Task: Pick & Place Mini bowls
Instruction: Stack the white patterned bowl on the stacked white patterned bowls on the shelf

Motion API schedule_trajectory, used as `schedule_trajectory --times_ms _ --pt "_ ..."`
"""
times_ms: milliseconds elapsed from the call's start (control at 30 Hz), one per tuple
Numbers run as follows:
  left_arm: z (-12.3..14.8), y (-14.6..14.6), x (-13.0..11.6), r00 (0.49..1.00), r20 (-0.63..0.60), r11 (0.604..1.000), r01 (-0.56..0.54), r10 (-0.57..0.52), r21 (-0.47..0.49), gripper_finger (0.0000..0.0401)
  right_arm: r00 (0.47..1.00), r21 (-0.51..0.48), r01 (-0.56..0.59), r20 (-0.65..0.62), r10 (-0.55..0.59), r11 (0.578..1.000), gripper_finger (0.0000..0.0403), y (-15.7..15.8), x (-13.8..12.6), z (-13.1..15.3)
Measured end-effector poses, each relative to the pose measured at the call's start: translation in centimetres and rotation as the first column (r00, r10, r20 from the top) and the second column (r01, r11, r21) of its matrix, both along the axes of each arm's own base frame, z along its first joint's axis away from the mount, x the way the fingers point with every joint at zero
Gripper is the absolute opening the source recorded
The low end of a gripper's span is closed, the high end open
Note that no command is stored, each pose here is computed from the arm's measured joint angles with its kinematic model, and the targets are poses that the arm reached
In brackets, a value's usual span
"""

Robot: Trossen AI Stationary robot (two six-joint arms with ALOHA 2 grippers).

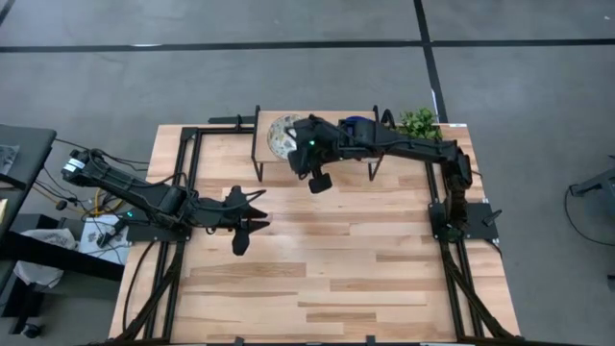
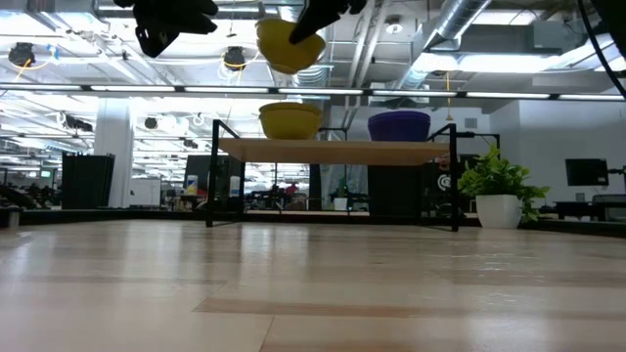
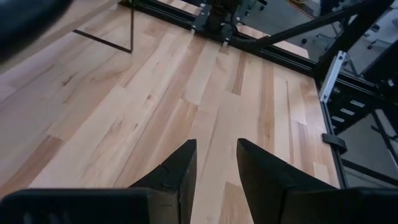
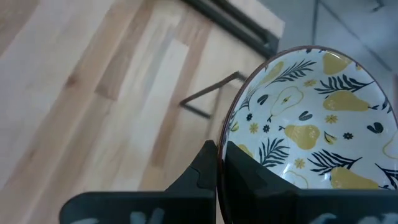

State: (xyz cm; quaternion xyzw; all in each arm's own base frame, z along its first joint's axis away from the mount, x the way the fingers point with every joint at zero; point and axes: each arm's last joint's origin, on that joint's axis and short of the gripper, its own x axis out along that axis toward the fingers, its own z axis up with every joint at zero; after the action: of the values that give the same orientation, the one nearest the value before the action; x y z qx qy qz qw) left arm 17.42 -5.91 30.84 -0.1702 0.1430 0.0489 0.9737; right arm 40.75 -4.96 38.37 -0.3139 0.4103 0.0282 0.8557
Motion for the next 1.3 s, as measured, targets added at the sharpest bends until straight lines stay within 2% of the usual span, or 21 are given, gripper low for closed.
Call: schedule_trajectory --times_ms 267,500,567,667,1067,1300 --pt "0.0 0.0 0.0 1.000 0.001 1.000 -0.007 0.007 0.002 0.0113 0.997 -0.021 0.038 0.061 -0.037 0.999 0.0000 -2.4 0.1 0.4" --pt "0.1 0.0 0.0 1.000 0.006 1.000 -0.007 0.007 0.000 0.0113 0.993 -0.023 0.087 0.076 -0.086 0.996 0.0000 -4.7 1.2 -0.7" --pt "0.1 0.0 0.0 1.000 0.008 1.000 -0.007 0.007 -0.001 0.0113 0.994 -0.010 0.104 0.016 -0.104 0.995 0.0000 -5.2 1.1 -1.8" --pt "0.1 0.0 0.0 1.000 0.009 1.000 -0.007 0.007 -0.001 0.0113 0.993 -0.012 0.120 0.006 -0.120 0.993 0.0000 -6.0 1.7 -2.6" --pt "0.1 0.0 0.0 1.000 0.011 1.000 -0.007 0.007 -0.002 0.0113 0.988 -0.003 0.154 -0.026 -0.154 0.988 0.0000 -7.4 1.1 -3.0" --pt "0.1 0.0 0.0 1.000 0.012 1.000 -0.007 0.007 -0.002 0.0113 0.987 0.006 0.153 -0.052 -0.153 0.988 0.0000 -7.6 2.1 -4.4"
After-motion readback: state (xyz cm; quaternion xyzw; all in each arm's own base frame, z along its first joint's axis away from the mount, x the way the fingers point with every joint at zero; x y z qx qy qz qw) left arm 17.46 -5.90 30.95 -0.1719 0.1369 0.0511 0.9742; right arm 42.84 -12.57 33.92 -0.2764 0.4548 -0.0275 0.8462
